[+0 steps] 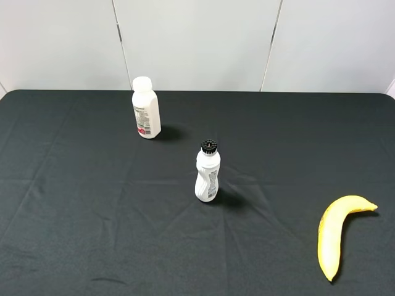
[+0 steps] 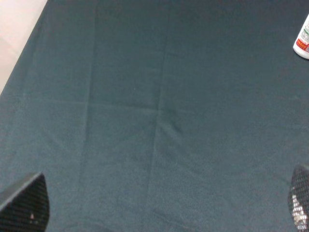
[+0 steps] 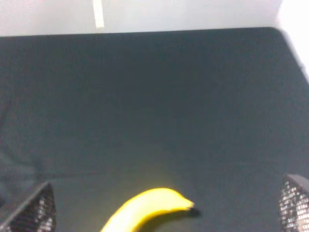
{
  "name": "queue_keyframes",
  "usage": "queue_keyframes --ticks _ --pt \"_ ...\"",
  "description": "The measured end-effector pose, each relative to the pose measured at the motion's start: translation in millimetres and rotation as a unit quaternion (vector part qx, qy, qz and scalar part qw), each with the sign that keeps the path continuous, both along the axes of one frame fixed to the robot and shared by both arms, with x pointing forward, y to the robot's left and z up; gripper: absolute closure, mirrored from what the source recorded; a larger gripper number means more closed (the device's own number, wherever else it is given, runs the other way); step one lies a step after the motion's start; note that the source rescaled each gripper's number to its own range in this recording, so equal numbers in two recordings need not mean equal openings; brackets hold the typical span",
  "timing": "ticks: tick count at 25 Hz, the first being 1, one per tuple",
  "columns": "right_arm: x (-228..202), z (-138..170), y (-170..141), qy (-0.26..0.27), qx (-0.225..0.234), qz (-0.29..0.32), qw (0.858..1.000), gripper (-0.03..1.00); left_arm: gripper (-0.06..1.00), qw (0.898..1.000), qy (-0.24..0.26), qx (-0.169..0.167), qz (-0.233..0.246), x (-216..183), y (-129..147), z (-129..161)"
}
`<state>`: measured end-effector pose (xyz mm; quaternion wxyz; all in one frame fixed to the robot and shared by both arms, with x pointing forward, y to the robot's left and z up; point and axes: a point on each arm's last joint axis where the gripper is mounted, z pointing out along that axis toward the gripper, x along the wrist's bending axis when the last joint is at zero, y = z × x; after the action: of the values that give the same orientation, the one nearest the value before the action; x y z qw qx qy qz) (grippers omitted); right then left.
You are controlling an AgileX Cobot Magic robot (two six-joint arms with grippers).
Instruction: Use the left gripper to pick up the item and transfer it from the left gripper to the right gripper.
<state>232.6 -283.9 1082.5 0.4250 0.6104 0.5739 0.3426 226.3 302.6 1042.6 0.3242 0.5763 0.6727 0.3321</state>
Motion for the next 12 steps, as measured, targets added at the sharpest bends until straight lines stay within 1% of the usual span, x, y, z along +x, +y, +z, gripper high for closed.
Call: queue_keyframes --ticks 2,4,8,12 --pt "-5.9 -1.3 -1.9 -0.009 0.0 -0.023 1.0 -0.03 -0.06 1.0 0.0 0.0 0.0 0.0 0.0 0.0" --pt "-6.5 -5.1 -3.5 -0.007 0.005 -0.035 0.999 -0.03 -0.06 1.0 0.0 0.0 0.0 0.0 0.0 0.0" --pt "-0.7 -22.8 -5.8 0.032 0.016 -0.038 0.999 -0.03 -0.06 1.0 0.0 0.0 0.0 0.0 0.0 0.0" --pt "3.2 -24.5 -7.4 0.02 0.014 -0.041 0.999 -0.03 -0.06 1.0 0.0 0.0 0.0 0.0 0.0 0.0"
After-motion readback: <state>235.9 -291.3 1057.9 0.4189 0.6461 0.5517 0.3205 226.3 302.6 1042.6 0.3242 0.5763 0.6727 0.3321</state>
